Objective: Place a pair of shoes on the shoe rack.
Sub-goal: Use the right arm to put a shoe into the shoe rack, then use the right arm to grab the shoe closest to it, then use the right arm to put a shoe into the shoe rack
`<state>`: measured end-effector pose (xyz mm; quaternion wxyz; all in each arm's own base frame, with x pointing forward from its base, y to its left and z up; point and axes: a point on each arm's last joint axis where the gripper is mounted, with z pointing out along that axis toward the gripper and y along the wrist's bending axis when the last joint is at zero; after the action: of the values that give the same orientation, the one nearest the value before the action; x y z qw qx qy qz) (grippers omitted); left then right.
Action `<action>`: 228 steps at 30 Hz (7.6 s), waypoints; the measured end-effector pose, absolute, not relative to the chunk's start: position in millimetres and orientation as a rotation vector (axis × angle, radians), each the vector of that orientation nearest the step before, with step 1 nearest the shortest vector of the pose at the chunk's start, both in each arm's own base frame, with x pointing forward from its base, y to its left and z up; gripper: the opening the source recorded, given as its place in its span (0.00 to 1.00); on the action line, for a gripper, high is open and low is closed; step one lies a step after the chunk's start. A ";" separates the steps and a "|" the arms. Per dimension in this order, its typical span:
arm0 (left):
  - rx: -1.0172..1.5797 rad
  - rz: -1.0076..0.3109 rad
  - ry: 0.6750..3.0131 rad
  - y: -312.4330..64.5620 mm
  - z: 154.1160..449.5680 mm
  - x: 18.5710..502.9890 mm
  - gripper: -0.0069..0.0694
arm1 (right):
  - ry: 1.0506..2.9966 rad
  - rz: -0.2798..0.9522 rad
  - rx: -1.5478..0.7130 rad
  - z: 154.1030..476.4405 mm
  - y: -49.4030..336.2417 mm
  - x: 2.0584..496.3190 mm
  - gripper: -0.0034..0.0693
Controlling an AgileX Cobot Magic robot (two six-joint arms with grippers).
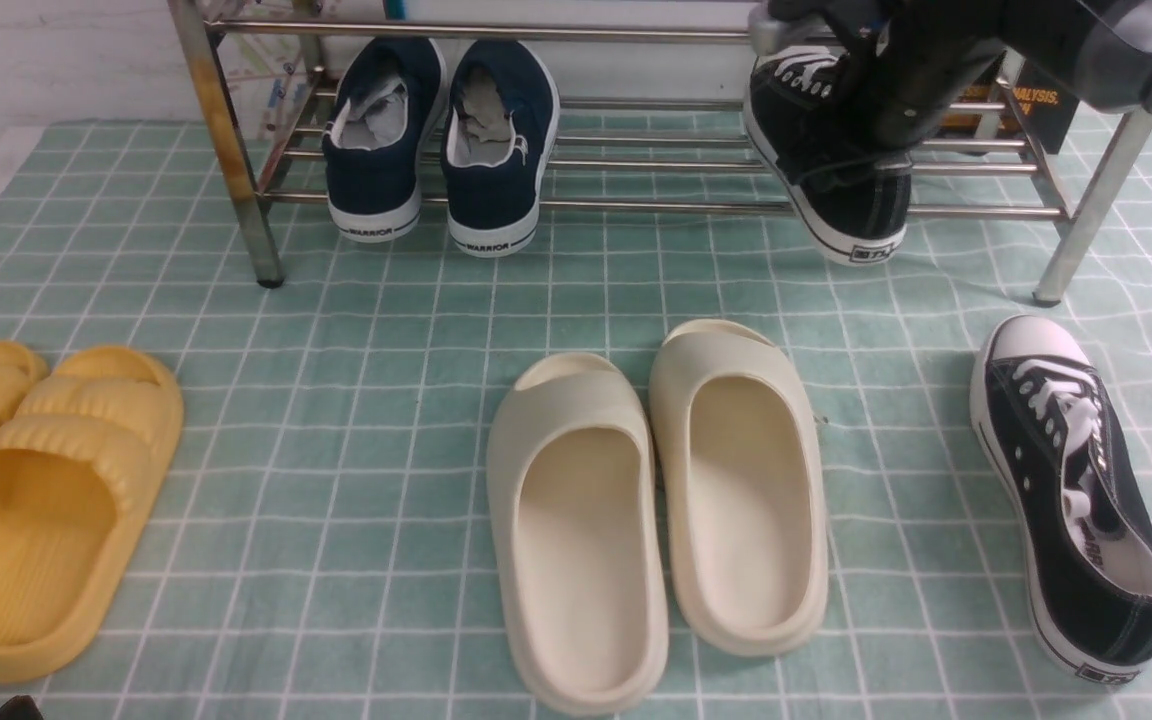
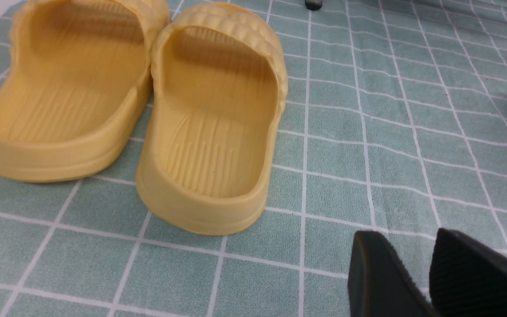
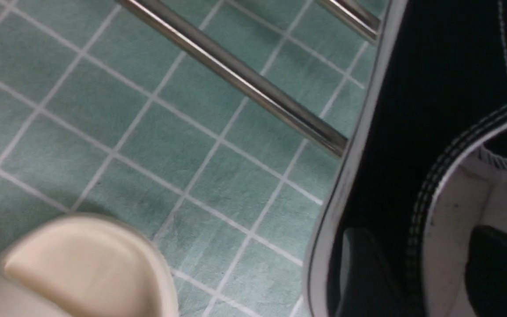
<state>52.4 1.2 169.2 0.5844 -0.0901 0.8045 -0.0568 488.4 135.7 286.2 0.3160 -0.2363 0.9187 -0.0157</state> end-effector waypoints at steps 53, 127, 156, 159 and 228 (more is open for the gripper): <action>-0.211 -0.133 1.877 1.2 169.2 52.4 0.39 | 2.601 0.086 -0.506 282.5 126.6 434.8 0.58; -0.211 -0.133 1.877 1.2 169.2 52.4 0.40 | 2.791 -0.021 -0.338 276.3 71.3 384.0 0.09; -0.211 -0.133 1.877 1.2 169.2 52.4 0.40 | 2.605 -0.032 -0.412 267.4 73.8 500.3 0.09; -0.211 -0.133 1.877 1.2 169.2 52.4 0.40 | 2.592 -0.005 -0.412 267.0 75.8 501.8 0.09; -0.211 -0.133 1.877 1.2 169.2 52.4 0.40 | 2.495 0.060 -0.220 302.4 49.6 323.2 0.04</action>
<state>52.4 1.2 169.2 0.5844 -0.0904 0.8044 -0.0570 323.2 49.6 302.4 0.3125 -0.0836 0.9459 0.0228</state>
